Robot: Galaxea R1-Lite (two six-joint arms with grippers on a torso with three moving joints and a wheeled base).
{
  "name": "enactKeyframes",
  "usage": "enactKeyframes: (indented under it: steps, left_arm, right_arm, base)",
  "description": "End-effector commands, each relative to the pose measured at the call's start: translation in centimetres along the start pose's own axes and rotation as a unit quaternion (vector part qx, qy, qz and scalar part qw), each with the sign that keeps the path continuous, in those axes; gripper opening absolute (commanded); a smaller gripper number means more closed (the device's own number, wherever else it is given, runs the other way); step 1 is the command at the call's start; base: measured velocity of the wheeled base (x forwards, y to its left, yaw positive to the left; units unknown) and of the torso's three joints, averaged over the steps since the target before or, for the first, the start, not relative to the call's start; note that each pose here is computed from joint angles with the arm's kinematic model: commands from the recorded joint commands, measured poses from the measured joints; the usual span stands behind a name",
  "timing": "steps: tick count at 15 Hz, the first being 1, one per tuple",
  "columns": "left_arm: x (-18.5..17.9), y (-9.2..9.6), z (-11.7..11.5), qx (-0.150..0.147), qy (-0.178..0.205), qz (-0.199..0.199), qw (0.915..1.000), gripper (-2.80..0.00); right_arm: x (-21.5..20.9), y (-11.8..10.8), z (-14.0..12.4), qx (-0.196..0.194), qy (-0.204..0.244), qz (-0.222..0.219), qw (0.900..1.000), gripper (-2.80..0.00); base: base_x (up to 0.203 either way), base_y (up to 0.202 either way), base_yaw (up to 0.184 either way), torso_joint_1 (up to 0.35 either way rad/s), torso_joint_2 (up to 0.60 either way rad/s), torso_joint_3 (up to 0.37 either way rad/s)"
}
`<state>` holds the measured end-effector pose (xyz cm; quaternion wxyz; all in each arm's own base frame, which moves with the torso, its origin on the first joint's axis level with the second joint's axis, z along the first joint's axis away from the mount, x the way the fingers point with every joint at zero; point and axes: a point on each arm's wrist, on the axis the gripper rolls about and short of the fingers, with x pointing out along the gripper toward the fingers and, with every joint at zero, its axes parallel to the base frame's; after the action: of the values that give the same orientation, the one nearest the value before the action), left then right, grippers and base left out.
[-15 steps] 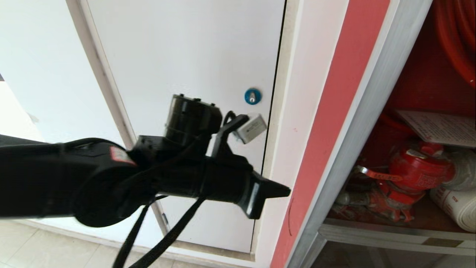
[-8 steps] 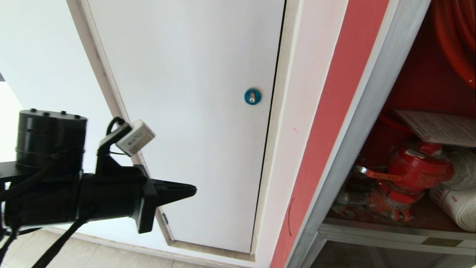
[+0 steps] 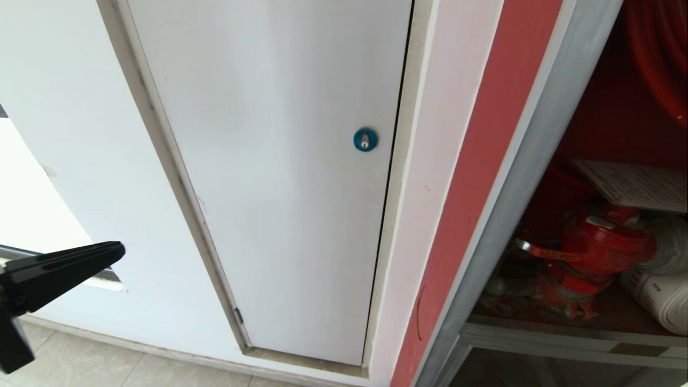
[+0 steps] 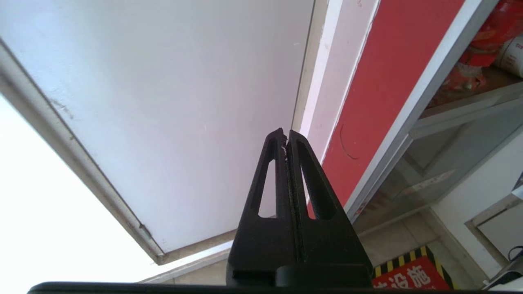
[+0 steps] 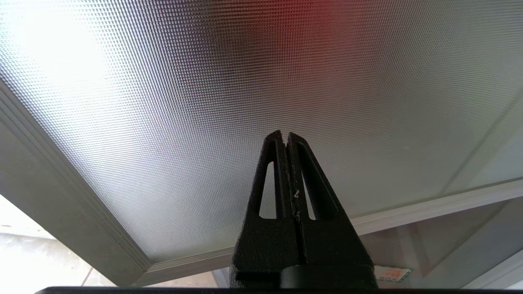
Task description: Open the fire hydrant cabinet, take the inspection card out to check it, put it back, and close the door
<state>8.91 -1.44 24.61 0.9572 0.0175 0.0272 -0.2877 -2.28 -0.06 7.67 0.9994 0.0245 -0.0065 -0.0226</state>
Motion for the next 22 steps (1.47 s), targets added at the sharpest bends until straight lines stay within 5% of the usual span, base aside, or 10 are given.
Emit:
enactKeyframes:
  steps: [1, 3, 7, 10, 13, 19, 22]
  left_arm:
    - [-4.0, -2.3, -0.4, 0.024, -0.043, 0.018, 0.9986, -2.80]
    - [-6.1, -3.8, -2.4, 0.015, -0.034, 0.021, 0.9991, -2.80]
    - [-9.7, -6.4, -5.4, 0.042, -0.086, 0.061, 0.9936, -2.80]
    - [-11.3, -7.1, -6.6, 0.065, -0.120, 0.150, 0.9792, -2.80]
    - [-11.6, -7.0, -8.5, 0.128, -0.108, 0.215, 0.9623, -2.80]
    - [-9.9, -6.0, -14.8, 0.109, -0.050, 0.246, 0.9618, -2.80]
    - [-9.0, -5.5, -16.5, 0.097, -0.050, 0.254, 0.9610, -2.80]
  right_arm:
    - [0.0, 0.0, 0.0, -0.001, 0.001, 0.000, 1.000, -2.80]
    - [0.0, 0.0, 0.0, 0.000, 0.000, 0.000, 1.000, -2.80]
    - [0.0, 0.0, 0.0, 0.002, 0.000, 0.000, 1.000, -2.80]
    - [0.0, 0.0, 0.0, 0.002, 0.000, -0.001, 1.000, -2.80]
    - [0.0, 0.0, 0.0, 0.001, 0.000, -0.001, 1.000, -2.80]
    - [0.0, 0.0, 0.0, 0.002, 0.001, -0.001, 1.000, -2.80]
    - [0.0, 0.0, 0.0, 0.003, 0.000, -0.001, 1.000, -2.80]
  base:
    - [0.000, 0.000, 0.000, 0.000, 0.00, 0.000]
    - [0.000, 0.000, 0.000, 0.000, 0.00, 0.000]
    - [0.000, 0.000, 0.000, 0.000, 0.00, 0.000]
    - [0.000, 0.000, 0.000, 0.000, 0.00, 0.000]
    - [0.000, 0.000, 0.000, 0.000, 0.00, 0.000]
    - [0.000, 0.000, 0.000, 0.000, 0.00, 0.000]
    - [0.000, 0.000, 0.000, 0.000, 0.00, 0.000]
